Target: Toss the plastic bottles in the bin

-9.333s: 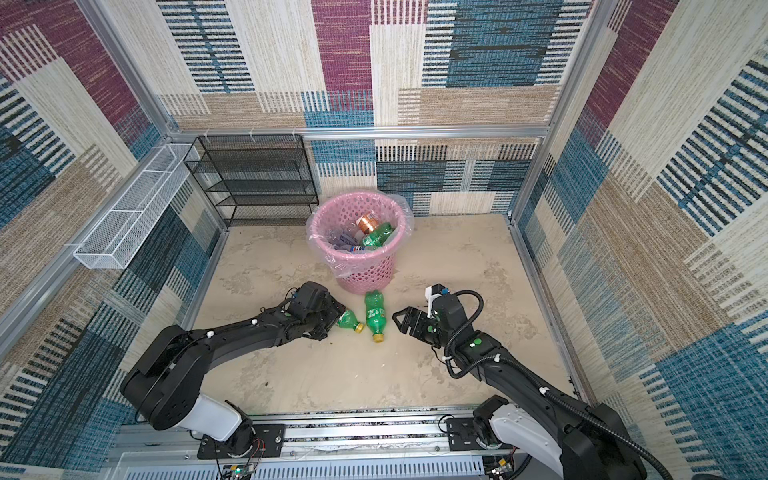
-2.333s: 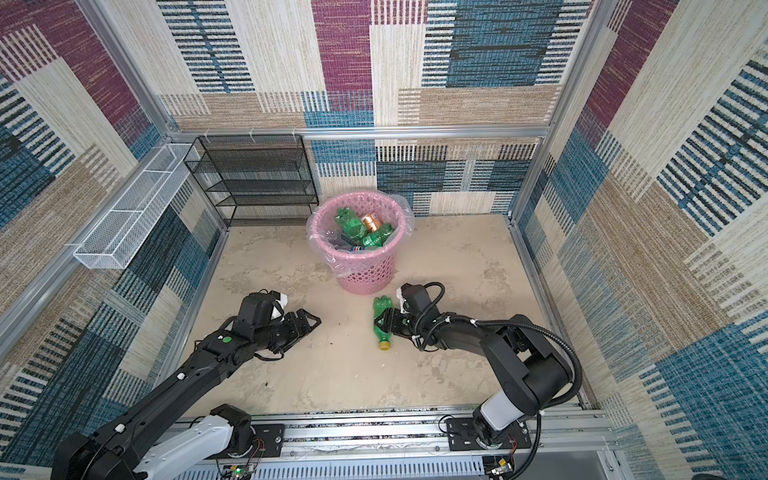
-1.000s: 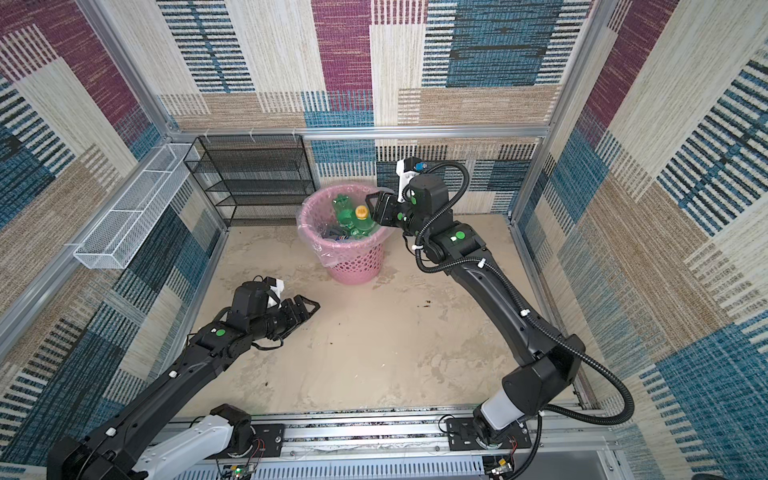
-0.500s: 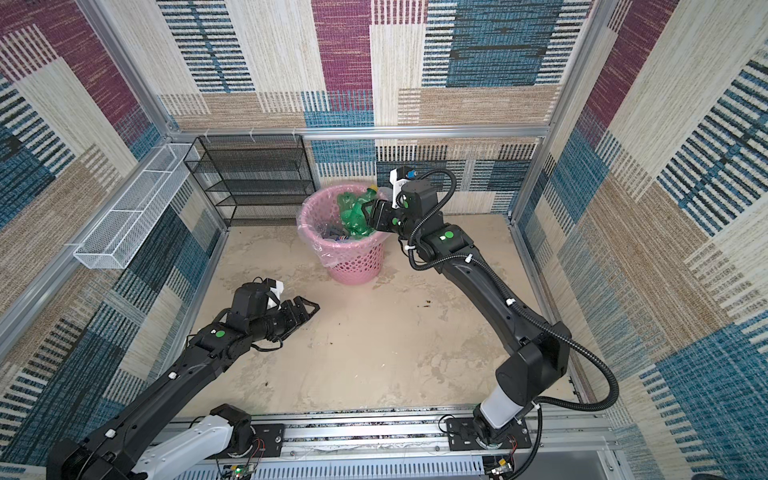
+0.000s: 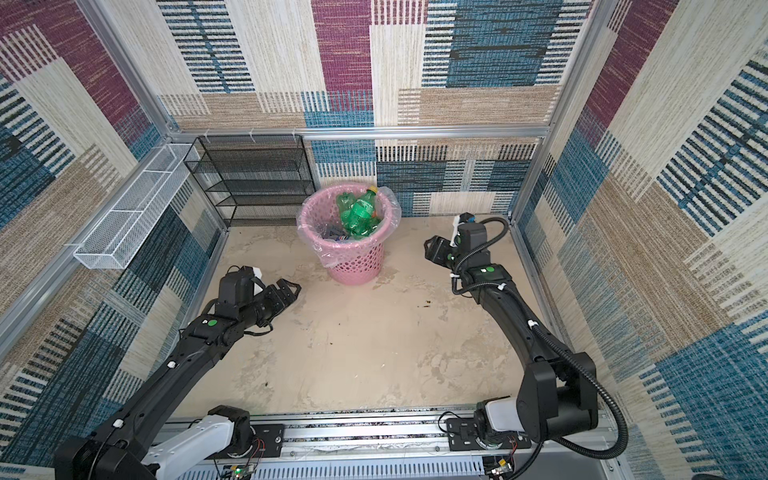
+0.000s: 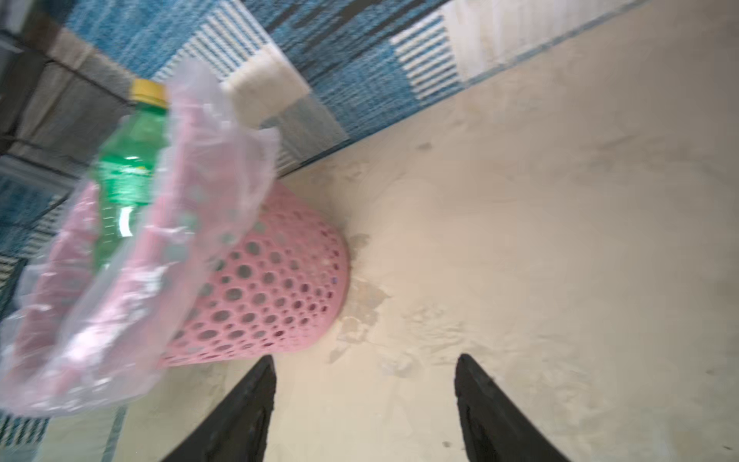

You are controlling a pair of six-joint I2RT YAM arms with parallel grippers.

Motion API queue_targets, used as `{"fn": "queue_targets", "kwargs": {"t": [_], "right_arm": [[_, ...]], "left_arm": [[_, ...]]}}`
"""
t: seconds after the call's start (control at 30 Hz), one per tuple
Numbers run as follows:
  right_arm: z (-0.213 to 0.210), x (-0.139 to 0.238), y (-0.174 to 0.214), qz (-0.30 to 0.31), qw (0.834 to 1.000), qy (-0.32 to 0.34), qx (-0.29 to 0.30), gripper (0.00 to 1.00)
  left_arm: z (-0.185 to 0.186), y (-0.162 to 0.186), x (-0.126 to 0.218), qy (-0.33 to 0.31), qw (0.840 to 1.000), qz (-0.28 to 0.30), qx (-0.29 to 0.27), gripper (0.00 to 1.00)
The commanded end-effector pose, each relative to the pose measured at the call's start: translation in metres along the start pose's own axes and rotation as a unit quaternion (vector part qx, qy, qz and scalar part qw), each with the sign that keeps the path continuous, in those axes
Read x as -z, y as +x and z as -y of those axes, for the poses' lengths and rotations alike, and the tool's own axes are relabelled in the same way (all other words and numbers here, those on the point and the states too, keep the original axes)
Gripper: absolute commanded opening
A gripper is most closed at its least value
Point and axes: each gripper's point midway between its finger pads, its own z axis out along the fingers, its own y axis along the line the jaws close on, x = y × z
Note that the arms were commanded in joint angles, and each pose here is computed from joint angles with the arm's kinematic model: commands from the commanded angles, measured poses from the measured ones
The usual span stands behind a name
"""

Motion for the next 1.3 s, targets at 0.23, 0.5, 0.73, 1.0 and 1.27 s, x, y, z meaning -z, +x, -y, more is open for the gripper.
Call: {"fn": "queue_targets", "kwargs": {"t": [0.23, 0.5, 0.73, 1.0, 1.27], "right_arm": [[0.097, 0.036, -0.009, 0.211, 0.970, 0.086, 0.081, 0.90], [0.125, 0.053, 0.012, 0.297, 0.936, 0.126, 0.142, 0.99], [0.126, 0.059, 0.022, 0.343, 0.918, 0.112, 0.165, 0.98], [0.117, 0.050, 0.035, 0.357, 0.907, 0.069, 0.211, 0.99], [0.116, 0.033, 0.036, 0.323, 0.919, 0.067, 0.219, 0.99]], "left_arm": [[-0.072, -0.087, 0.030, -0.156, 0.943, 0.287, -0.069, 0.97], [-0.123, -0.082, 0.039, -0.268, 0.893, 0.339, -0.129, 0.98], [-0.137, -0.074, 0.017, -0.275, 0.879, 0.342, -0.185, 0.99], [-0.121, -0.079, -0.019, -0.236, 0.873, 0.325, -0.277, 0.99], [-0.115, -0.072, -0.056, -0.167, 0.890, 0.279, -0.321, 0.99]]}}
